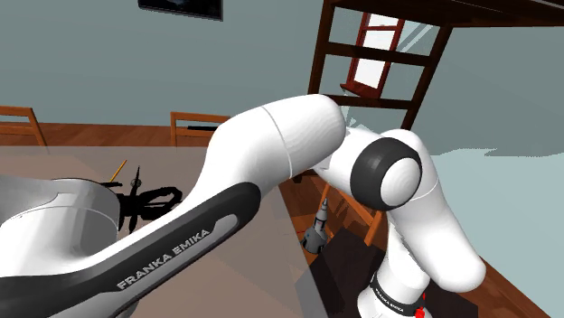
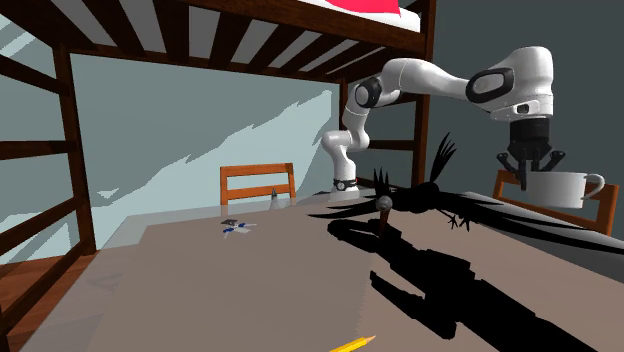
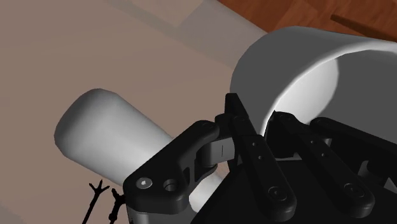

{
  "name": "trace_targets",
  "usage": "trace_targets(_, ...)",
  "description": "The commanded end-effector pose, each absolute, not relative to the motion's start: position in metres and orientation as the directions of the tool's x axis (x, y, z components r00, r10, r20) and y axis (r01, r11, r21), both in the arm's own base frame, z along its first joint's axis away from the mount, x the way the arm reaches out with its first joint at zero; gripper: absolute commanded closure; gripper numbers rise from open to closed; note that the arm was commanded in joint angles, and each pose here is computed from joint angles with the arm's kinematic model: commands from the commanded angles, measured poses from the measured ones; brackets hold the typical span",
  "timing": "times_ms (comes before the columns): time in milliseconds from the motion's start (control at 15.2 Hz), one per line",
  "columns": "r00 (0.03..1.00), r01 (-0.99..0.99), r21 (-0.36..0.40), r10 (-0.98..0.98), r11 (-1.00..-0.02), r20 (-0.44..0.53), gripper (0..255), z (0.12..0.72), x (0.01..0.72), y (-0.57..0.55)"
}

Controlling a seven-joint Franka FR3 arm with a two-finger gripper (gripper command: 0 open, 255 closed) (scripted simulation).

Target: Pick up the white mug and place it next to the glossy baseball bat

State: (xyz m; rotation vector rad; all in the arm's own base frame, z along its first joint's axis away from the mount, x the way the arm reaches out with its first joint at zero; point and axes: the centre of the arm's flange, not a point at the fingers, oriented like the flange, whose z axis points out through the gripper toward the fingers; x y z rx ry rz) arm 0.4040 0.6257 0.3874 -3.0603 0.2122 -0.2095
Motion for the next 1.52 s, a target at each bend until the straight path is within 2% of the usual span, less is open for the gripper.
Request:
trace_targets(0, 0.981, -0.133, -0.077, -0.142, -0.988, 0.131, 255, 0.376, 0.403, 0.627)
trace_targets(396, 0.981, -0.133, -0.077, -0.142, -0.988, 0.131, 255, 0.346, 0.403, 0.627)
trace_targets(858, 0.981, -0.133, -0.077, -0.142, -0.988, 0.131, 255, 0.346, 0.403, 0.627)
trace_targets(924, 0.981, -0.133, -0.077, -0.142, -0.988, 0.131, 0, 0.346, 0.403, 0.627)
trace_targets(1254, 0.981, -0.133, -0.077, -0.142, -0.988, 0.131, 0, 0.346, 0.403, 0.627)
trace_targets(1452, 0.981, -0.133, -0.077, -0.142, -0.988, 0.131, 0, 0.385, 0.397, 0.625)
